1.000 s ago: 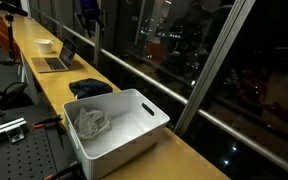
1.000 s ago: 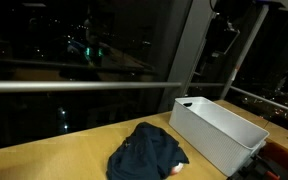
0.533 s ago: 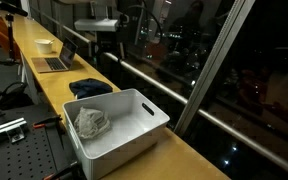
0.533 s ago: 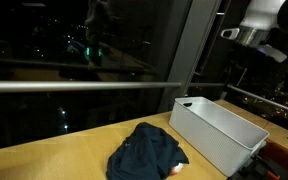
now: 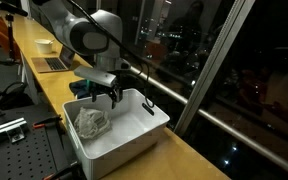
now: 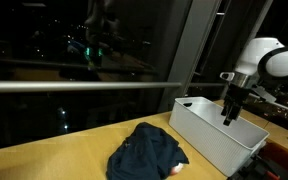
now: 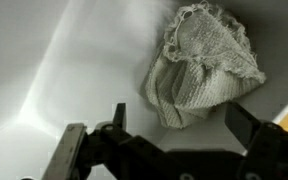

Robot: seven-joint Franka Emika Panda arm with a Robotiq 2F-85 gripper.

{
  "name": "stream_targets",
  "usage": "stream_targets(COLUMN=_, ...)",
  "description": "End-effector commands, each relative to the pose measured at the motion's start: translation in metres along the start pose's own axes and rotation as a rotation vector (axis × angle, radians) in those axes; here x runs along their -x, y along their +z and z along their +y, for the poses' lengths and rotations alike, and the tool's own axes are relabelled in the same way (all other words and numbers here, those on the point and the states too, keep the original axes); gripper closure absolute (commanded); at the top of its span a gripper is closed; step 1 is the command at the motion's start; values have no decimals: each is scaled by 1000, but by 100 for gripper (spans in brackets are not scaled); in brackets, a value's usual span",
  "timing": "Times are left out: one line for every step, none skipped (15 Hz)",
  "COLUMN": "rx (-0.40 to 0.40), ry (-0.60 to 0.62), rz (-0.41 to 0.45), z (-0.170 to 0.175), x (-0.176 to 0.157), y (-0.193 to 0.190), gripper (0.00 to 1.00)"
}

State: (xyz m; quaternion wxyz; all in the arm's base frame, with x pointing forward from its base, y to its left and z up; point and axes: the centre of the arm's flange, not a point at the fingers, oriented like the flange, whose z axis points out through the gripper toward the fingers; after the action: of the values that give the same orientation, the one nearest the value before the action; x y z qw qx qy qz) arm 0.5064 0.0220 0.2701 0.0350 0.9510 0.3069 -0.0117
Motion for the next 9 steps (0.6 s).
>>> stream_targets(rx=-57, ry=14, rz=7, z=11, x=-1, y=31, gripper=0)
stream_targets(rx=-69, ry=19, rz=2, z=13, x=-1, y=38, gripper=0)
stream_targets(rx=-81, ry=25, rz=-4, z=15, x=0, y=46, gripper=0)
stream_targets(rx=-94, ry=28, rz=-10, z=16, x=1, y=52, gripper=0)
stream_targets(rx=-110, ry=30, rz=-11, z=18, x=1, y=58, gripper=0)
stream_targets(rx=-126, ry=33, rz=-14, z=18, x=0, y=66, gripper=0)
stream_targets(rx=-141, ry=33, rz=-15, z=18, x=-2, y=72, gripper=0)
stream_targets(rx=-156, ry=33, rz=-14, z=18, x=-4, y=78, gripper=0)
stream_targets(rx=-170, ry=34, rz=-11, z=18, x=-6, y=82, gripper=0)
